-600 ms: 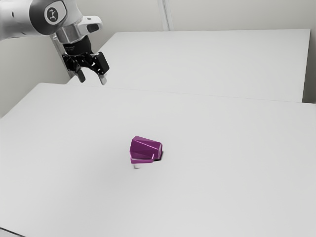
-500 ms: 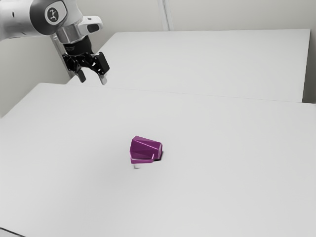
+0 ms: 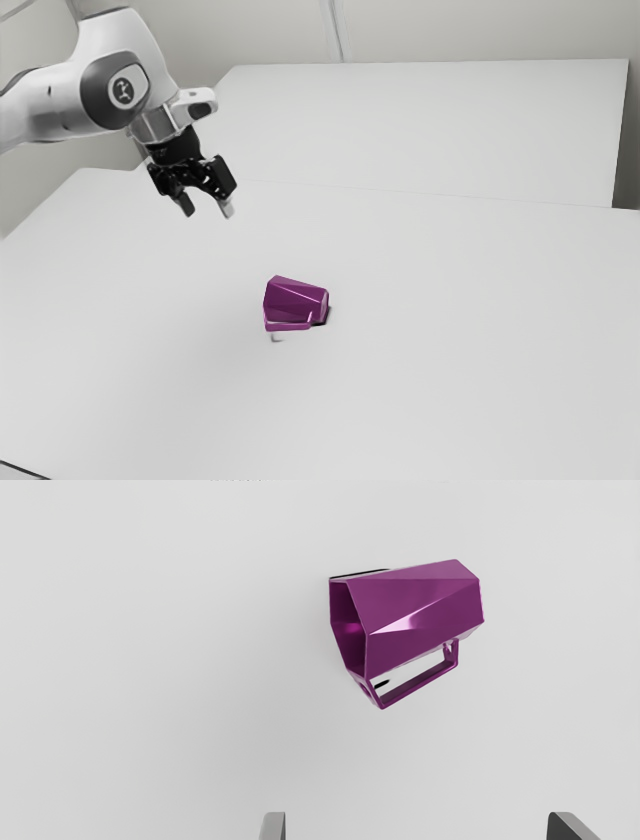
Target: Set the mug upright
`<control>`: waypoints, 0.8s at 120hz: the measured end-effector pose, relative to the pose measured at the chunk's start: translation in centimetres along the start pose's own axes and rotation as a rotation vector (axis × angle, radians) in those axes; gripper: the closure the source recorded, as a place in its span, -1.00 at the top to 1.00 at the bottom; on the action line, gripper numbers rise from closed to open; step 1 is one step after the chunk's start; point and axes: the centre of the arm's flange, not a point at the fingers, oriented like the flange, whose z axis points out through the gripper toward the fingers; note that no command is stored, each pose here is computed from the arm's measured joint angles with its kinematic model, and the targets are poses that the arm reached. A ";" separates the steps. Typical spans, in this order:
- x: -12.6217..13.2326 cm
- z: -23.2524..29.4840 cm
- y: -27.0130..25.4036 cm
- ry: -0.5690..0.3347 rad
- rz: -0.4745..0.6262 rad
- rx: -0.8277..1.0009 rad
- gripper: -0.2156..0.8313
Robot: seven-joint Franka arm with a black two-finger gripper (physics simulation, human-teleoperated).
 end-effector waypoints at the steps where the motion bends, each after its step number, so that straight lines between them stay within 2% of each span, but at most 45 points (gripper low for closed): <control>1: 0.0 0.2 -0.1 0.001 -0.001 -0.004 0.51; 69: -1.1 11.4 -2.1 0.095 -0.046 -0.253 0.49; 96: -1.3 13.9 -2.4 0.146 -0.060 -0.335 0.48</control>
